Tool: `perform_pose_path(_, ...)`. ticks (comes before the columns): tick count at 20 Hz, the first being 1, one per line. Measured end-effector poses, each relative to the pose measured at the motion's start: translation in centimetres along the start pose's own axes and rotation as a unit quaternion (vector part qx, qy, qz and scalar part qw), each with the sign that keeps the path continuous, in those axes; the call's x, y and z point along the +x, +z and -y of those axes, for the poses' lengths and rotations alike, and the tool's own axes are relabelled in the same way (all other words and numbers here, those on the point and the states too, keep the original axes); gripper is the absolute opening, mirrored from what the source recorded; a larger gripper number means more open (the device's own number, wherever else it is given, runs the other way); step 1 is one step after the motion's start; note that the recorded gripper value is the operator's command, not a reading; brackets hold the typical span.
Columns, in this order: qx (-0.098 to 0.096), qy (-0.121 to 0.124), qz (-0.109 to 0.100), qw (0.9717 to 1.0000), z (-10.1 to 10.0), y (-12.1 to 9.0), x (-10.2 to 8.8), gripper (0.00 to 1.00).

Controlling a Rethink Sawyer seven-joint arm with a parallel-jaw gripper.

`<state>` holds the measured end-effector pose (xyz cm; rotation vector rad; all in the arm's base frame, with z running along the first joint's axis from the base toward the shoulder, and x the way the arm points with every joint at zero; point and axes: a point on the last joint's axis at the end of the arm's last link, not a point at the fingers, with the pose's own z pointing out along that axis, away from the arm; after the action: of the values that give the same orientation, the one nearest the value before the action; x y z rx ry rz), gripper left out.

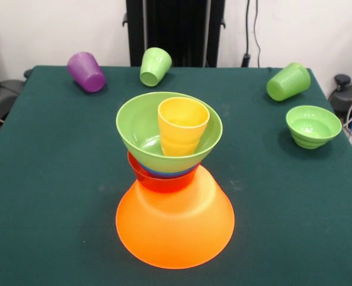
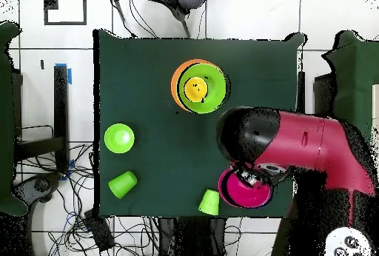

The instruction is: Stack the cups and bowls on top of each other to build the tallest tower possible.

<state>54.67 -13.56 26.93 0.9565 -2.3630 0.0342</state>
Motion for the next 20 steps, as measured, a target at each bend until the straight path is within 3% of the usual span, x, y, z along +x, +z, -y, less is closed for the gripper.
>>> perform_pose_path(3,-0.008,0.003,0.016,0.9998,0.3,-0.2,0.5,0.0)
perform_pose_path(4,-0.019,0.01,0.036,0.9991,0.8,-0.5,1.5,0.0)
perform_pose_path(8,-0.031,0.028,0.063,0.9971,1.7,-0.6,3.5,0.0)
perform_pose_path(11,-0.027,0.033,0.081,0.9958,1.9,-0.5,3.9,0.0)
perform_pose_path(15,-0.012,0.028,0.099,0.9946,1.6,-0.5,3.1,0.0)
perform_pose_path(20,0.013,0.01,0.134,0.9908,0.5,-0.5,0.5,0.0)
